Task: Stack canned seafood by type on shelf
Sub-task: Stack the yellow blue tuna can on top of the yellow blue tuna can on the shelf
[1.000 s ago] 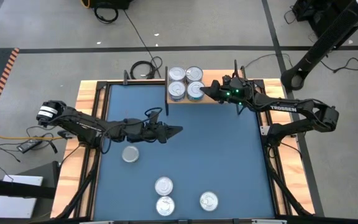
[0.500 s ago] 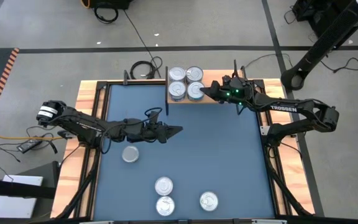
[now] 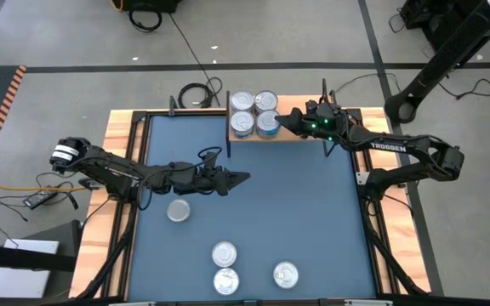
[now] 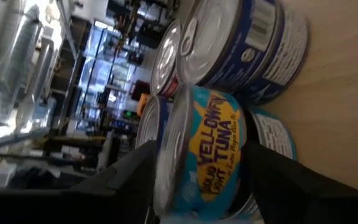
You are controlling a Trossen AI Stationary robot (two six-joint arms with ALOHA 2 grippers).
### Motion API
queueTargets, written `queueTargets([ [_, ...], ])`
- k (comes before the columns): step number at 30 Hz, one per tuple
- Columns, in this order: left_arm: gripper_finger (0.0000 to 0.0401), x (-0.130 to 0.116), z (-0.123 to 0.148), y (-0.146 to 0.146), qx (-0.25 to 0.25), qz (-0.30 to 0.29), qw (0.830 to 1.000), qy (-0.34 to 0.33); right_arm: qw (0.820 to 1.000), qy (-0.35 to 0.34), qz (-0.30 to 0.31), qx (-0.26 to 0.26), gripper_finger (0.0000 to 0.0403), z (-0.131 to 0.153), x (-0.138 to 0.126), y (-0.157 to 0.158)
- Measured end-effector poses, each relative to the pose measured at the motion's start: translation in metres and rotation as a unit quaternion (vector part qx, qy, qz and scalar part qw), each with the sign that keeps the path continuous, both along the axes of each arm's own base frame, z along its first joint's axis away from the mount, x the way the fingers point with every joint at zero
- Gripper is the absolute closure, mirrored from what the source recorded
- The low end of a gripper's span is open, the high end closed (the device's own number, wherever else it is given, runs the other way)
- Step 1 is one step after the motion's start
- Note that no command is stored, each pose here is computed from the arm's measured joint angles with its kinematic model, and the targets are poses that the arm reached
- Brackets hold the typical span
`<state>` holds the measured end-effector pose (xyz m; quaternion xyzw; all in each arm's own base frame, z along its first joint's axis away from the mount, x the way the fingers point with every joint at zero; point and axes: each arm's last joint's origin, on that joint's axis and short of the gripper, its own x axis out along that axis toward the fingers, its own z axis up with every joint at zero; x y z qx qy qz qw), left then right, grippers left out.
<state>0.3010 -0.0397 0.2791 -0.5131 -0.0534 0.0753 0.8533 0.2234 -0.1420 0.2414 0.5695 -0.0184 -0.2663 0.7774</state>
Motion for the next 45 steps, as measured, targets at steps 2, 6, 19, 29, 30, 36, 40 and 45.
queueTargets([
  [2,0.0323,0.000,0.000,0.000,0.000,0.001,1.000,0.000,1.000,0.002,0.012,-0.003,0.0161,0.000,0.000,0.000],
  [6,0.0323,0.000,0.000,0.000,0.000,0.002,1.000,0.000,0.999,0.023,0.034,-0.003,0.0172,0.001,-0.002,-0.004],
  [19,0.0323,0.000,0.000,0.002,0.001,0.005,1.000,0.000,0.978,0.175,0.061,-0.094,0.0194,0.056,0.001,-0.010],
  [29,0.0323,0.000,0.000,0.004,0.004,0.008,1.000,0.003,0.950,0.268,0.123,-0.100,0.0235,0.045,0.001,0.006],
  [30,0.0323,0.000,-0.001,0.004,0.005,0.008,1.000,0.008,0.947,0.273,0.133,-0.105,0.0243,0.044,0.002,0.009],
  [36,0.0323,0.000,-0.006,0.004,0.006,0.007,0.999,0.031,0.926,0.326,0.130,-0.137,0.0298,0.036,0.012,0.022],
  [40,0.0323,0.000,-0.006,0.004,0.006,0.007,0.999,0.033,0.921,0.338,0.133,-0.144,0.0340,0.031,0.017,0.021],
  [45,0.0323,0.000,-0.007,0.004,0.007,0.006,0.999,0.037,0.913,0.349,0.151,-0.147,0.0391,0.022,0.026,0.021],
])
